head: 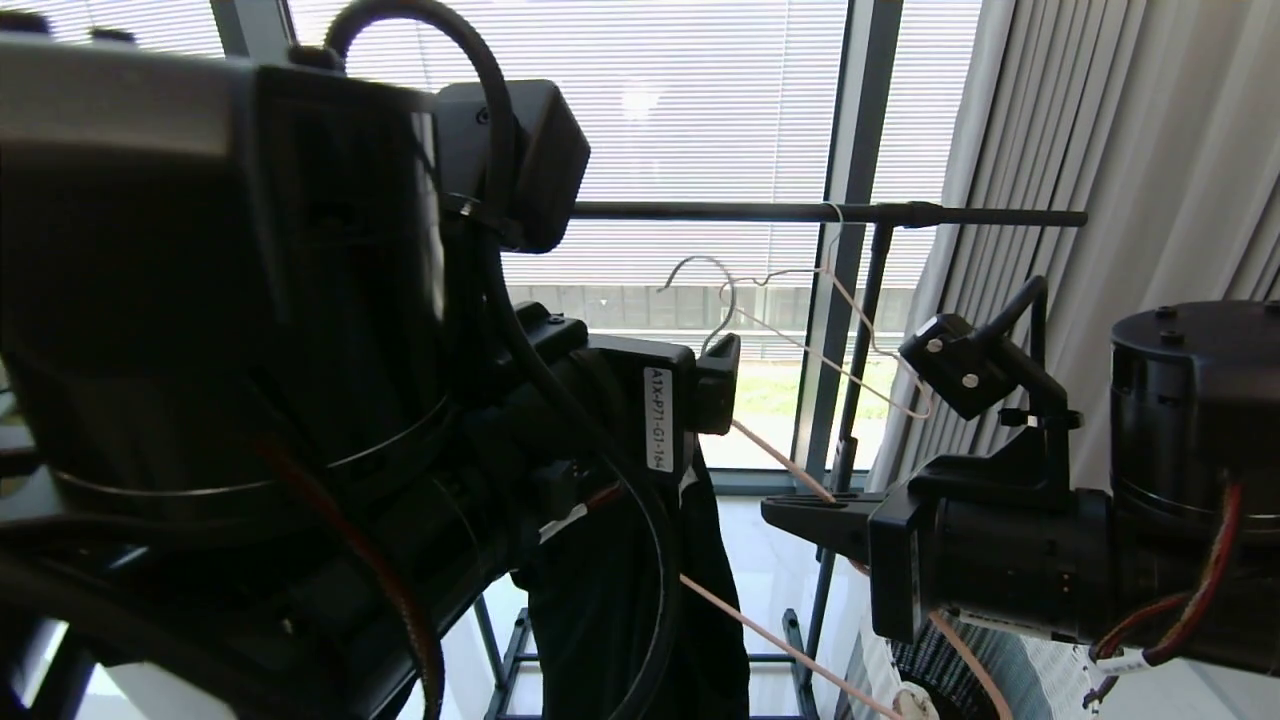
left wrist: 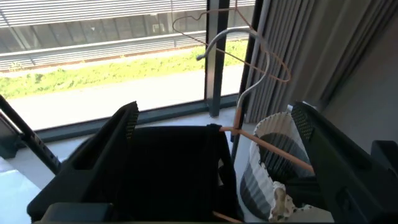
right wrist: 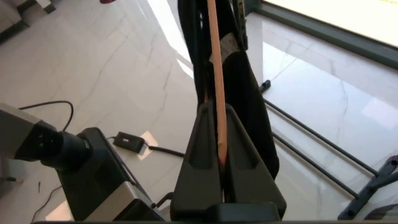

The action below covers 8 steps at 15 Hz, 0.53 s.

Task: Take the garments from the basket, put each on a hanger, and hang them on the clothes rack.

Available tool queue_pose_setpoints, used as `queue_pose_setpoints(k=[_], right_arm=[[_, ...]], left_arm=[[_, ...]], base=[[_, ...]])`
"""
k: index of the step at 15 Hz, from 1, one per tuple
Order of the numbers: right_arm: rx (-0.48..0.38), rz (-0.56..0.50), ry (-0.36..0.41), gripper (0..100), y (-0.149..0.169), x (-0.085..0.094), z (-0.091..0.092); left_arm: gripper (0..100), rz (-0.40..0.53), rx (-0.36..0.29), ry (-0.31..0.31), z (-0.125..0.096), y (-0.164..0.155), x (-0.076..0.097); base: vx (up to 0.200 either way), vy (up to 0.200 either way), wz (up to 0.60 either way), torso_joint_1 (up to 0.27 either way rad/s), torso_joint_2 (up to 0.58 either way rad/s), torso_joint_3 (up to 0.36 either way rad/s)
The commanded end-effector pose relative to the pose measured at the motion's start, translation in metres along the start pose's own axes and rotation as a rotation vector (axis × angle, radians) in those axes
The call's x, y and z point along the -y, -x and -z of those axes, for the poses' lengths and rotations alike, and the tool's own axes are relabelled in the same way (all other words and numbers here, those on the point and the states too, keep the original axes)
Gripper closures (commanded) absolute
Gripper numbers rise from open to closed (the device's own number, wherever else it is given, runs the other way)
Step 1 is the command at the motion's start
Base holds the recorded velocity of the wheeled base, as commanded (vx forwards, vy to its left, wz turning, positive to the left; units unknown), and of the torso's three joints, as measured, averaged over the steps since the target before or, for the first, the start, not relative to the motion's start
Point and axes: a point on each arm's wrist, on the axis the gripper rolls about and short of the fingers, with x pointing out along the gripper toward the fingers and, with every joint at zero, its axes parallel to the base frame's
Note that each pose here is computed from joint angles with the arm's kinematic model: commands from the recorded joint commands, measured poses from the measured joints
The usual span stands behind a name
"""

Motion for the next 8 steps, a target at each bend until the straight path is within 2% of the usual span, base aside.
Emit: queue_pose_setpoints(k=[1,4,8], right_arm=[[0.019,0.012,0.002,100,0.004,0.002,-0.003],[0.045,0.056,0.031,100,0.01,0.008,-0.003],[0.115,0.061,0.157,100,0.014,0.017,0.007]], left_arm=[[0,0.002,0.011,0.005,-0.002,0.007,-0.005],[0,-0.003,-0.01,-0.017,0.011,0.024,-0.02],[0,-0.041,-0.057,-0.046,0.037,0.041,-0.046]], base=[[0.0,0.0,0.0,0.0,0.0,0.0],[0.0,0.0,0.0,0.0,0.0,0.0],[0.0,0.0,0.0,0.0,0.0,0.0]])
